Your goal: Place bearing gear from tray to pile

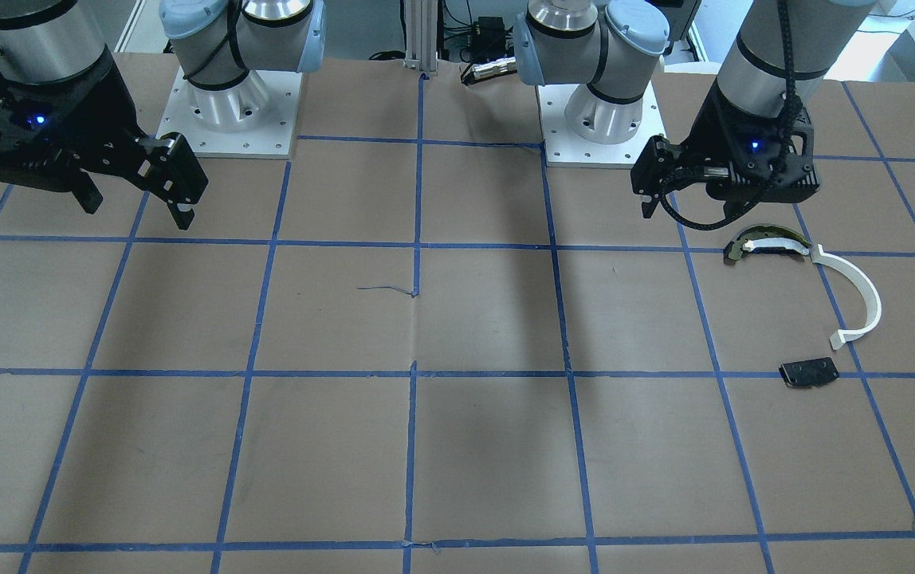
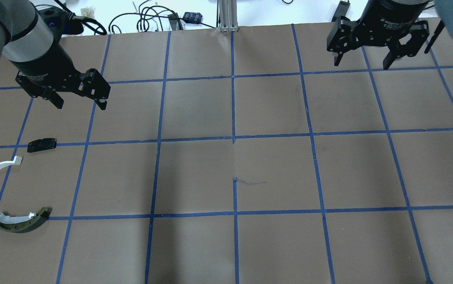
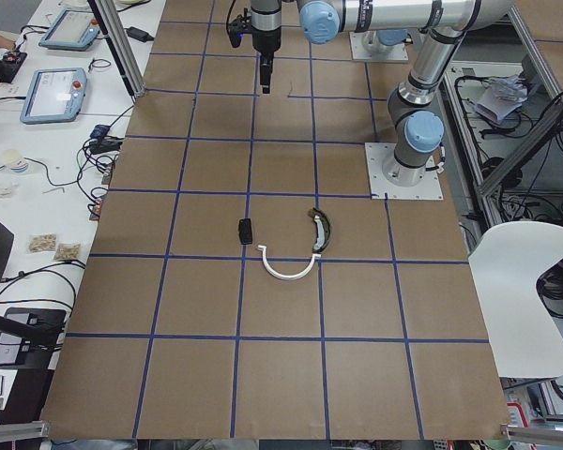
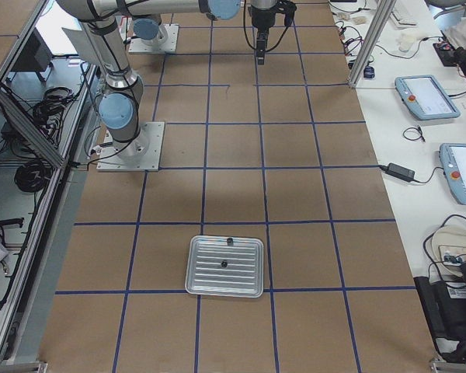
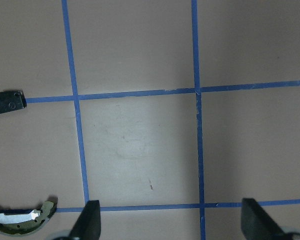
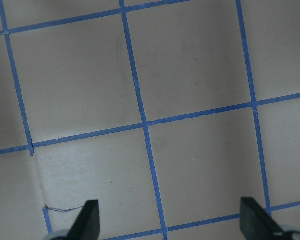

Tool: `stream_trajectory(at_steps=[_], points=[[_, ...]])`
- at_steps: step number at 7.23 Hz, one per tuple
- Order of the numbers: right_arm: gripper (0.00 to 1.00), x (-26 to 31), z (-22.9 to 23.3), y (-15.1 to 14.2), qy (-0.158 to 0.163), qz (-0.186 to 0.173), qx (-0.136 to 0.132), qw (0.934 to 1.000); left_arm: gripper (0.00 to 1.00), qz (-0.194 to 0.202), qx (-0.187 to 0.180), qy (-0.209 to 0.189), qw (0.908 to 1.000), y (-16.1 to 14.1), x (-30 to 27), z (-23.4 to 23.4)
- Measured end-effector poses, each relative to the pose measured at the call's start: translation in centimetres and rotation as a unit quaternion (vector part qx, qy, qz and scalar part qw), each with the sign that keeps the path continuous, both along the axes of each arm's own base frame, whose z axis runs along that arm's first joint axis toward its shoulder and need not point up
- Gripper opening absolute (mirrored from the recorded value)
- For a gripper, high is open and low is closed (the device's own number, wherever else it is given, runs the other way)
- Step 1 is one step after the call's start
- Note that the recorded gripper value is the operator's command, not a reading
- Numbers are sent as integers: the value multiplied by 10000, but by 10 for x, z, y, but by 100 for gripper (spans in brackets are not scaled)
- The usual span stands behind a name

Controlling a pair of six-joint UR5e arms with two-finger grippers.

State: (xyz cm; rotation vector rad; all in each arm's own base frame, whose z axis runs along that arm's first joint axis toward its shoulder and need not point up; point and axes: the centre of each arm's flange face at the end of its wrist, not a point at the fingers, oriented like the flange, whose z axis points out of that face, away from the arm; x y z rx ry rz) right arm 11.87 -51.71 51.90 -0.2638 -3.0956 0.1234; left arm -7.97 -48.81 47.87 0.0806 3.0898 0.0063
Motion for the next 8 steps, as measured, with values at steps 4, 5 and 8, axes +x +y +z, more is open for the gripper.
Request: stream_trajectory(at_steps=[4,5,8], points=[[100,-3,-2,0,158,204,55,9997,100,11,-3,9,10000,0,-1,1],[100,-10,-3,0,347,569,126,9977,100,13,1,7,10000,0,0,0],[100,-100,-7,-1,875,1136,746,9868,100,9,-9,45,10000,0,-2,1]])
